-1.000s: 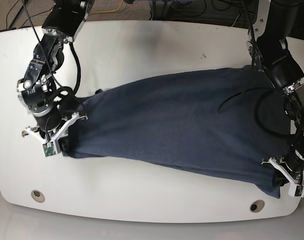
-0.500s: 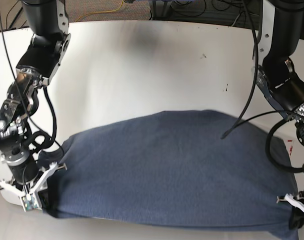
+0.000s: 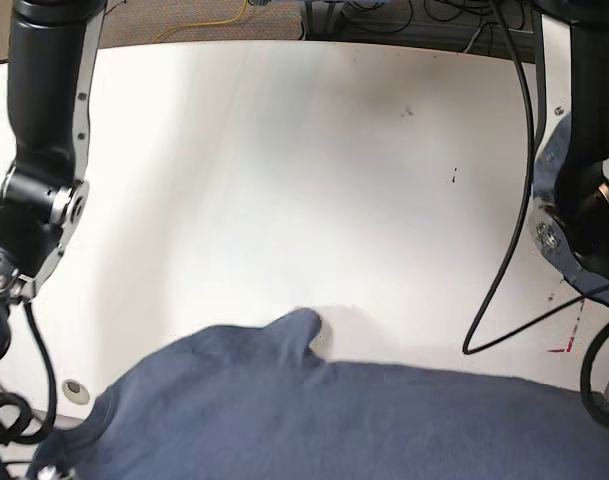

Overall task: Layout the t-shirt on the table in an organized manner, then fold the t-shirt properly
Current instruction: 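Lift the shirt with both grippers and swing it up off the table, then lay the shirt down flat, front up, with both grippers holding one side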

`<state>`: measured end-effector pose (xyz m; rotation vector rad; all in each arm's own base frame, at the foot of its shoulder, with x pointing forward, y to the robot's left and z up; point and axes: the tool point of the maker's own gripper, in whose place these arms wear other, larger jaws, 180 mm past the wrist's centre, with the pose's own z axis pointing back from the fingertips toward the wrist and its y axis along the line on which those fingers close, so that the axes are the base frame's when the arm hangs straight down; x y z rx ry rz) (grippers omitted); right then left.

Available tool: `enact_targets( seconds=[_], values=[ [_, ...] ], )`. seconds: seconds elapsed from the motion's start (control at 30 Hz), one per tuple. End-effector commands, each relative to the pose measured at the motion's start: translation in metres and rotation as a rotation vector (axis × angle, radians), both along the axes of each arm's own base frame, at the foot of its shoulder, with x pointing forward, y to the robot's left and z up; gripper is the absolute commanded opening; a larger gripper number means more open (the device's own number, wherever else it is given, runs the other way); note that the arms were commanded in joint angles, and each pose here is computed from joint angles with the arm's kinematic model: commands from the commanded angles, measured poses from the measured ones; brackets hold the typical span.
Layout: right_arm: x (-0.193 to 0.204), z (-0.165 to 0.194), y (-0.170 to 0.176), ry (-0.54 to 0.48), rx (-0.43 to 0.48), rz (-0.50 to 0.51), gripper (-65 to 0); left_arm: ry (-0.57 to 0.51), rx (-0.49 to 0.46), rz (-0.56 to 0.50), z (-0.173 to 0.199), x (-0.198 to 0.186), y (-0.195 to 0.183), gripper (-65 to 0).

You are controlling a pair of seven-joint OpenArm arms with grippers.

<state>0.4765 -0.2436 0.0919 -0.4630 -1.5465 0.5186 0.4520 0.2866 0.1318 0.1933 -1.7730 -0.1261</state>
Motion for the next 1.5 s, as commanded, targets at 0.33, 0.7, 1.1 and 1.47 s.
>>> enact_targets(
  seconds=[0.33, 0.7, 1.1, 1.47],
  values=[
    [-0.018, 0.077, -0.01, -0.115, -0.106, -0.071, -62.5, -0.117, -0.015, -0.007, 0.058, -0.011, 0.004, -65.0],
    [-0.043, -0.04, -0.03, 0.061, -0.186, -0.142, -62.6, 0.052, 0.014, 0.012, -0.035, 0.006, 0.002, -65.0],
    [-0.107, -0.265, -0.035, 0.471, 0.004, -0.141, -62.8, 0.376, 0.109, 0.045, -0.205, -0.024, 0.006, -65.0],
    [-0.196, -0.402, -0.001, 0.727, 0.224, -0.093, -62.8, 0.753, 0.108, 0.064, -0.362, -0.104, 0.031, -65.0]
  ],
)
